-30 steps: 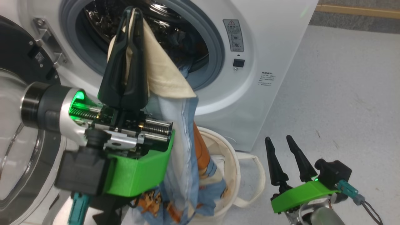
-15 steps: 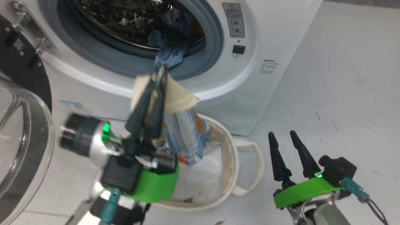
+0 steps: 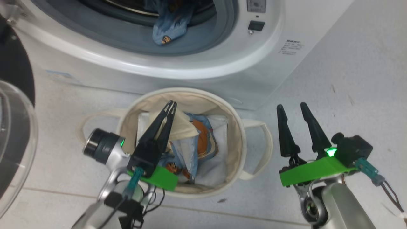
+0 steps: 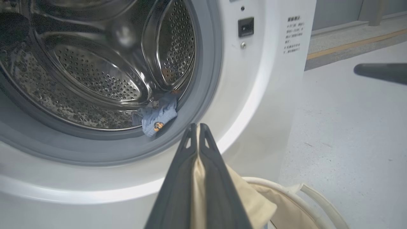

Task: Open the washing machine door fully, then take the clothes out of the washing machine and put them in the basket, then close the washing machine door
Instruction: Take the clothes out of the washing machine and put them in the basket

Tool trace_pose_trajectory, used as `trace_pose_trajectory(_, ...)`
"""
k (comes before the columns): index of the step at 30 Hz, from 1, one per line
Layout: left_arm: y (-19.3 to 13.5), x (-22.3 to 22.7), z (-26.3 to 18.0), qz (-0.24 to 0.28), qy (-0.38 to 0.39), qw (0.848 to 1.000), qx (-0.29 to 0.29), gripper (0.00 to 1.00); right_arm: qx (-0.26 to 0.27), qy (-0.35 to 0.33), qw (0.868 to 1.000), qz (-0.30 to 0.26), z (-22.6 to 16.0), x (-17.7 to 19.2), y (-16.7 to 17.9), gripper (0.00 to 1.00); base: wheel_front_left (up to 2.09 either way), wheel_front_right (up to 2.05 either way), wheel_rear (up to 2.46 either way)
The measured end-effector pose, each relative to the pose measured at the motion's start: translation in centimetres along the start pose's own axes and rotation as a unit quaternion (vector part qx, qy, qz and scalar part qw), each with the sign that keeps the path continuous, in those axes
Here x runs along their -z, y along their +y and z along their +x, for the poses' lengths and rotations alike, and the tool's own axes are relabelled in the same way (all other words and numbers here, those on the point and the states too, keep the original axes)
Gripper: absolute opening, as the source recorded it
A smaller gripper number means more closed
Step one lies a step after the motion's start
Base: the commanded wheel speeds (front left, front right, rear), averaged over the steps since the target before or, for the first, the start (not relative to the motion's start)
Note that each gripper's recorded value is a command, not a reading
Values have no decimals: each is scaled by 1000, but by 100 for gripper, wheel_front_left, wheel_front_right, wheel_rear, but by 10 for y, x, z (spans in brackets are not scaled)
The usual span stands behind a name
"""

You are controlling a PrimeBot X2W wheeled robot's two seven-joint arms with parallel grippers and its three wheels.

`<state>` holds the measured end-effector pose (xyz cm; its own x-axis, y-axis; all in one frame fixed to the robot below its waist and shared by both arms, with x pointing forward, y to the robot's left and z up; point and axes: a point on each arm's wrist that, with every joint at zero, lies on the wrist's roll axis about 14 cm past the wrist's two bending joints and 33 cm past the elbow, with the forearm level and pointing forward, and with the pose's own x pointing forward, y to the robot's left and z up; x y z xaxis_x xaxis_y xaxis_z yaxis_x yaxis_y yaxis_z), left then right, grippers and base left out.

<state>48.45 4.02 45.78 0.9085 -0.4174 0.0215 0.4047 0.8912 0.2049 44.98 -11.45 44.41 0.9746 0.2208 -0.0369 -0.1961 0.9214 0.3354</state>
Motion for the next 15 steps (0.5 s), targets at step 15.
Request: trace_pose_trajectory(15, -25, 120, 31, -6, 142, 988, 55, 0, 46, 19, 999, -3, 10, 19, -42, 100, 0, 0, 0)
